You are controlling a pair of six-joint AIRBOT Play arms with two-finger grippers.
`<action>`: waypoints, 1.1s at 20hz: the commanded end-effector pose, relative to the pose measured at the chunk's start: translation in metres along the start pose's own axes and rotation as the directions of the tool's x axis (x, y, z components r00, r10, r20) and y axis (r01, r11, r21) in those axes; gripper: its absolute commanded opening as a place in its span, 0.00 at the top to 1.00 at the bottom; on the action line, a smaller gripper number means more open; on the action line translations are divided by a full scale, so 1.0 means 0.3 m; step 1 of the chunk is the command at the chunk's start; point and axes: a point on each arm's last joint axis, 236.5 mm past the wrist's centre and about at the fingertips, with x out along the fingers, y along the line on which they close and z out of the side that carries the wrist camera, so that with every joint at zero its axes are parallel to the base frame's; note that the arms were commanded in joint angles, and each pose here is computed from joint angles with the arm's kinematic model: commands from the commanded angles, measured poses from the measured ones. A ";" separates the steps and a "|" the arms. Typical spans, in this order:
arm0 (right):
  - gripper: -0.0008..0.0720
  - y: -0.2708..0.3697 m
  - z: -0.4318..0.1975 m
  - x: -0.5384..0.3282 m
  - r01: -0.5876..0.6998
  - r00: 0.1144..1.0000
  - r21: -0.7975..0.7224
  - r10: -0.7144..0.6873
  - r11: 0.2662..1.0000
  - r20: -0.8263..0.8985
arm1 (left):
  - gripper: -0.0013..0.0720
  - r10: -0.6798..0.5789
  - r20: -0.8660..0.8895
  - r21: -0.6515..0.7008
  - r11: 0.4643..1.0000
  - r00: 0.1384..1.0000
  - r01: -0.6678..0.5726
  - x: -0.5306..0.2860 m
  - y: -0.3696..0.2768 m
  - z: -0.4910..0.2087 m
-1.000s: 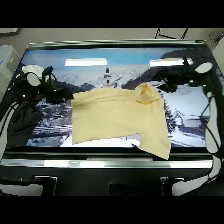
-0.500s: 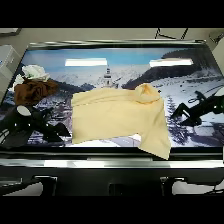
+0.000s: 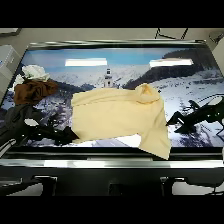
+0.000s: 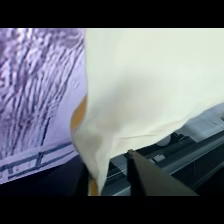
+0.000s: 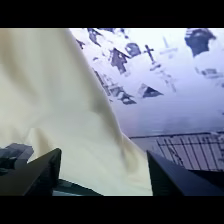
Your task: Fold the clothes and pants, and hang the long-sleeved shirts on hangers.
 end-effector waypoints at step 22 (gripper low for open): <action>0.94 0.903 -0.693 -1.779 0.520 -0.212 -0.411 0.579 0.749 0.787 | 0.95 -0.760 0.644 0.607 0.574 -0.082 -0.550 -1.870 -1.303 -0.565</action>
